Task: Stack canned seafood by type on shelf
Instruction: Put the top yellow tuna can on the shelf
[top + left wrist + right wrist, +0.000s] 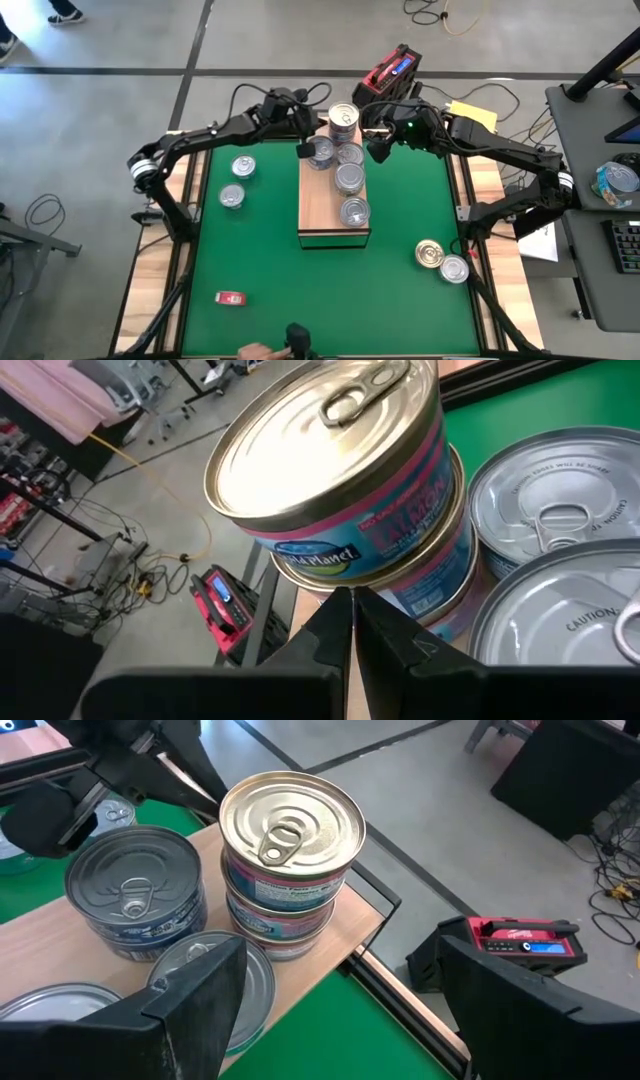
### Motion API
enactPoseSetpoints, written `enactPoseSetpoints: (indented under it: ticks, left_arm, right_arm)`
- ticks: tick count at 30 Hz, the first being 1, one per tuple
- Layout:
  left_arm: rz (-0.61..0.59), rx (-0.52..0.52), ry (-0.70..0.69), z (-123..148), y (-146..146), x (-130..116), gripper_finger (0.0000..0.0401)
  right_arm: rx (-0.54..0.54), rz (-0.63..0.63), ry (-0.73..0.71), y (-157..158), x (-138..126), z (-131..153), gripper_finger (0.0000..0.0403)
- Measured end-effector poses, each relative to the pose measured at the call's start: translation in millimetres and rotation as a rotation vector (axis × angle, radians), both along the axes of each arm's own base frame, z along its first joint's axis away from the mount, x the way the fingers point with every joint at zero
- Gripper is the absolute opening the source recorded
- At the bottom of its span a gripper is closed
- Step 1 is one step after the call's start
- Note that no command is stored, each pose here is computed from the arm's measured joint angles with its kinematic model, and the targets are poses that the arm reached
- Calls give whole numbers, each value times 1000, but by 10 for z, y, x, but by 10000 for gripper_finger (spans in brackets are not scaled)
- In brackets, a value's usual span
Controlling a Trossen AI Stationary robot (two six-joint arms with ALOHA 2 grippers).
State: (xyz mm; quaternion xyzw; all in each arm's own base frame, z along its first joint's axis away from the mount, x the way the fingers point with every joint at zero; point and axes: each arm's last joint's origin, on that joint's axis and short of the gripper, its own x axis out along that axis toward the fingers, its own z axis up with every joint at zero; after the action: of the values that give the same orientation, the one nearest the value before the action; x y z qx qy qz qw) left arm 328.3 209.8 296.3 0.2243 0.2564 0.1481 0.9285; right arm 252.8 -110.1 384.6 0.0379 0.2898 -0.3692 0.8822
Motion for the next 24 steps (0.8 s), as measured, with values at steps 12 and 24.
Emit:
enactPoseSetpoints:
  ticks: [12,24]
  left_arm:
    - [1,-63,73,-47,114,175,0]
    - [15,-61,118,66,120,115,0]
  right_arm:
    - [0,0,1,-1,2,-2,313]
    - [2,0,1,-1,2,-7,313]
